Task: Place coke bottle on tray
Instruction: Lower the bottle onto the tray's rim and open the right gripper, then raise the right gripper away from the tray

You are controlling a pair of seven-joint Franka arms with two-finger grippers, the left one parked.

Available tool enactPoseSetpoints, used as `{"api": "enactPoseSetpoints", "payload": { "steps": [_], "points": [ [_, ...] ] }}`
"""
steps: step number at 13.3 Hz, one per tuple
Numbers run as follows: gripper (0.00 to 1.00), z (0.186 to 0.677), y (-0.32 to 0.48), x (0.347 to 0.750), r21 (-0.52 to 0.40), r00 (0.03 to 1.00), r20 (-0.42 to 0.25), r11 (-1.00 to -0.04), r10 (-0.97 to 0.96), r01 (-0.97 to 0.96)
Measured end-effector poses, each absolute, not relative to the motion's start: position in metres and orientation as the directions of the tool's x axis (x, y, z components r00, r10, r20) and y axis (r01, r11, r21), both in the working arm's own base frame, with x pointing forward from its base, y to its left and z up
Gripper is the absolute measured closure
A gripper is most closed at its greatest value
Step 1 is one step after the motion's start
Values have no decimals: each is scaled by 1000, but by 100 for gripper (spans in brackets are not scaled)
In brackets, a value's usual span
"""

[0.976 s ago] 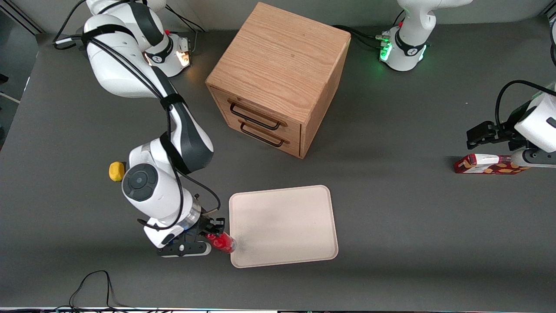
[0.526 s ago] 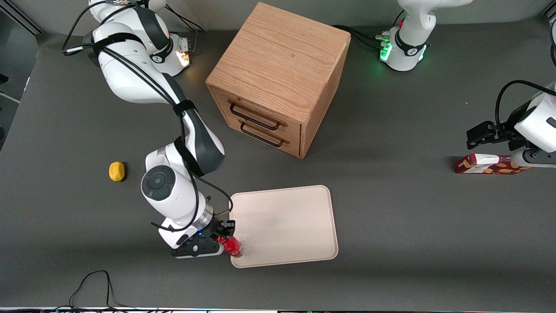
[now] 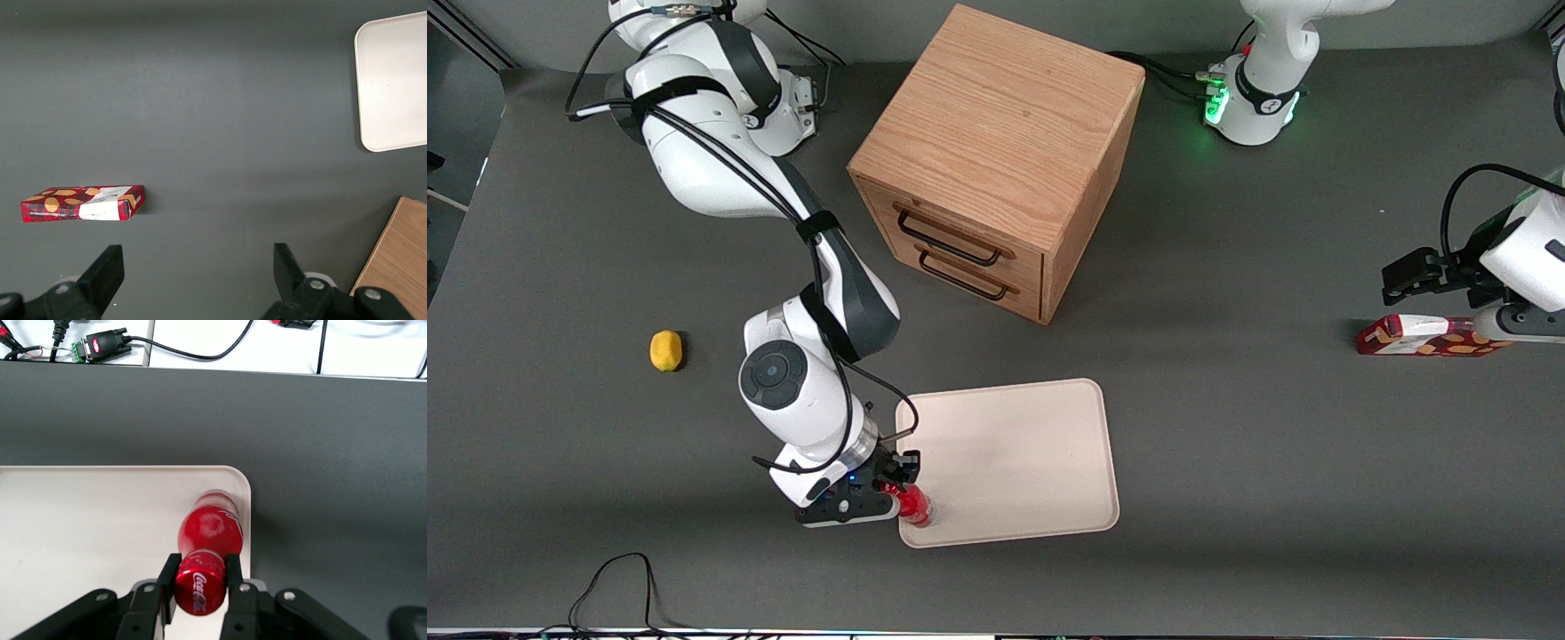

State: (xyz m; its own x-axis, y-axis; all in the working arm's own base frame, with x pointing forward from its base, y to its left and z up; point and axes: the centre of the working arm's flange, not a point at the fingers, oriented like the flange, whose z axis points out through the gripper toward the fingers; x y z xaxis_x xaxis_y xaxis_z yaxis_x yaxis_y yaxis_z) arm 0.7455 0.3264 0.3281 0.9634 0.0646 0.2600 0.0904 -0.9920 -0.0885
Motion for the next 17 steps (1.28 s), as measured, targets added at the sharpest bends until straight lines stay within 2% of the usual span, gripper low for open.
{"api": "enactPoseSetpoints", "payload": {
  "steps": [1,3,6,8,12,17],
  "points": [
    [68,327,328,745,-85,962,264,-992,69,94],
    [56,329,330,745,-73,957,279,-992,78,103],
    [21,332,331,746,-69,954,288,-992,81,106],
    [1,334,331,746,-69,953,291,-992,81,106],
    [0,346,329,745,-60,959,271,-993,78,98],
    [0,413,280,728,13,994,104,-999,33,31]
  ]
}}
